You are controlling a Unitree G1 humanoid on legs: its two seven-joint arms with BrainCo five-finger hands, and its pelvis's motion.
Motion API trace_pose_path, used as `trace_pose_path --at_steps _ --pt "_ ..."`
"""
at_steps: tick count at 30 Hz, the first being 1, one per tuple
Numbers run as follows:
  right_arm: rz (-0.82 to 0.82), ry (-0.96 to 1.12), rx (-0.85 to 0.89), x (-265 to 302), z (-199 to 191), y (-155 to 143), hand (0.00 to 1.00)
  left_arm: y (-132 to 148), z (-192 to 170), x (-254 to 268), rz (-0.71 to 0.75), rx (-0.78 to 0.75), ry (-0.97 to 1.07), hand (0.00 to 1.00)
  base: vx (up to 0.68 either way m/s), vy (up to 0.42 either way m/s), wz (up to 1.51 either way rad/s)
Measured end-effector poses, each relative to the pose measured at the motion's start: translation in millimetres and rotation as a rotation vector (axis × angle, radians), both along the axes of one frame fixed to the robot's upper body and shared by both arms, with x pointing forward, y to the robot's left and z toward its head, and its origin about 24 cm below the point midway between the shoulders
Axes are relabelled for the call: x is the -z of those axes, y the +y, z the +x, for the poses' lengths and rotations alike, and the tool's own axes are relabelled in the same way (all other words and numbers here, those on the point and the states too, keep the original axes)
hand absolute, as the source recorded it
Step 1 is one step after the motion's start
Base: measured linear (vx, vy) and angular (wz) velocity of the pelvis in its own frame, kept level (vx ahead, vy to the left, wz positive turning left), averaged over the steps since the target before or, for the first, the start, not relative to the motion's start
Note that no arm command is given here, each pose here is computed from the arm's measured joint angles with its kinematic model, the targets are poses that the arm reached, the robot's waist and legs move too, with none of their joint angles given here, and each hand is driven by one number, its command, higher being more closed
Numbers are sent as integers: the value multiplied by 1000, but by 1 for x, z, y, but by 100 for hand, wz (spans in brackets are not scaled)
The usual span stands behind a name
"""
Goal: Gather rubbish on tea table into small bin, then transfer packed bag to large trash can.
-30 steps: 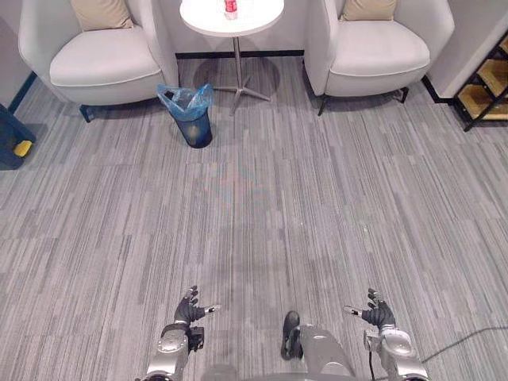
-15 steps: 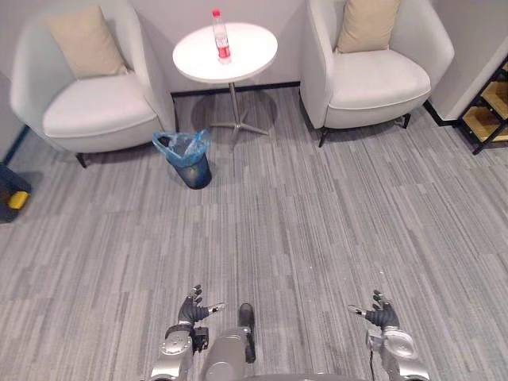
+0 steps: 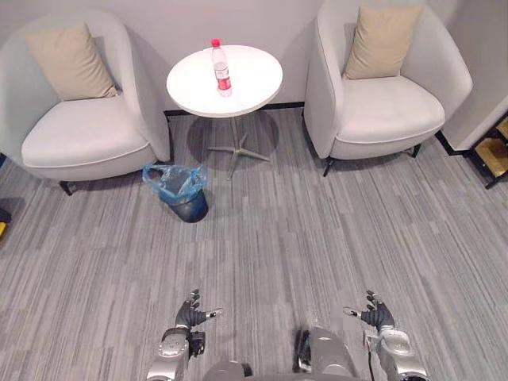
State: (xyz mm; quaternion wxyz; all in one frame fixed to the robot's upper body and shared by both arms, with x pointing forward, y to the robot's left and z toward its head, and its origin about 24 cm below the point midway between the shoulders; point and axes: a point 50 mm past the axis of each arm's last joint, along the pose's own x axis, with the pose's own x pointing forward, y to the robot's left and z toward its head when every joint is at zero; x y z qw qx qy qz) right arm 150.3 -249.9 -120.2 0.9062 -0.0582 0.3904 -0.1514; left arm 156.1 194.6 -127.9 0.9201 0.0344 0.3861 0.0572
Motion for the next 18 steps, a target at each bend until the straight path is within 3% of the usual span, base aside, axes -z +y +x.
trace_pose_path --at_steps 9,18 --pt "44 -49 7 -1 6 15 0 -12 13 -7 -33 10 -56 0 398 -220 26" --pt "45 -62 60 -3 8 10 0 -11 11 -8 -31 7 -62 0 380 138 -13"
